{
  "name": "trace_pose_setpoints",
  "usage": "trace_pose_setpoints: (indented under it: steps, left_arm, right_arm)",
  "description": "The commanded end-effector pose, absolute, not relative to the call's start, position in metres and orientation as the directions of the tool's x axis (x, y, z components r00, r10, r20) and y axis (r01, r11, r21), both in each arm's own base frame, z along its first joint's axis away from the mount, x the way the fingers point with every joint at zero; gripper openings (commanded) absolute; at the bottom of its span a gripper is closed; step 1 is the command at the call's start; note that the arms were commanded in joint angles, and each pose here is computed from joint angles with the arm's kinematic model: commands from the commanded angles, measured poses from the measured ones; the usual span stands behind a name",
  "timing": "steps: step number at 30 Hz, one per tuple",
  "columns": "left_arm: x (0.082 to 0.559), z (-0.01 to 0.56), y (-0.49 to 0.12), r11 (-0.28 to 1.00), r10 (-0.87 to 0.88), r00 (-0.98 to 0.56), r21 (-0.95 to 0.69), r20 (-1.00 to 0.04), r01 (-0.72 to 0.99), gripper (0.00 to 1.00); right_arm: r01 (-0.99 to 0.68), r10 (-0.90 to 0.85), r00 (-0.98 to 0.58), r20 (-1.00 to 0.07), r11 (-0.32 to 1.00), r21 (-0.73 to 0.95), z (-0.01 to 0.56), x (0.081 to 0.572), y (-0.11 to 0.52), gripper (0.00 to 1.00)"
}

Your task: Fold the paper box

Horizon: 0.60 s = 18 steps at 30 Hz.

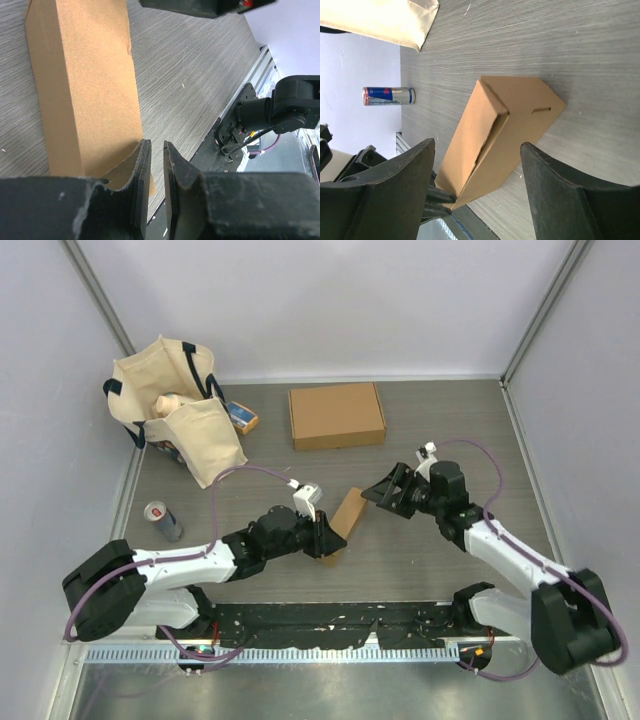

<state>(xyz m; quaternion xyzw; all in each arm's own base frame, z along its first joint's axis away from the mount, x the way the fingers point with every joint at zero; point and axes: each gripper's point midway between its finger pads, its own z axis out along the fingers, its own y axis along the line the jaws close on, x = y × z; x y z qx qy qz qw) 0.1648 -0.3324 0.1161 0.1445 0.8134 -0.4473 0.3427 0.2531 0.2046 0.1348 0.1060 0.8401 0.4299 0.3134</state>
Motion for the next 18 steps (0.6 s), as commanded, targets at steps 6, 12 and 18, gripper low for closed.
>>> trace_pose_setpoints:
  steps: [6, 12, 18]
  left_arm:
    - [0.158, 0.071, -0.309, 0.655, 0.035, -0.741, -0.545, -0.67, 0.524, 0.21]
    - [0.152, 0.061, -0.301, 0.662, 0.054, -0.748, -0.537, -0.661, 0.523, 0.21]
    - [0.15, 0.056, -0.294, 0.674, 0.059, -0.747, -0.525, -0.662, 0.519, 0.21]
  right_arm:
    - [-0.305, 0.337, -0.829, -0.446, 0.396, 0.866, 0.143, 0.274, 0.22, 0.67]
    - [-0.278, 0.348, -0.85, -0.395, 0.342, 0.898, 0.118, 0.292, 0.219, 0.61]
    - [-0.178, 0.385, -0.873, -0.299, 0.319, 0.931, 0.076, 0.29, 0.217, 0.4]
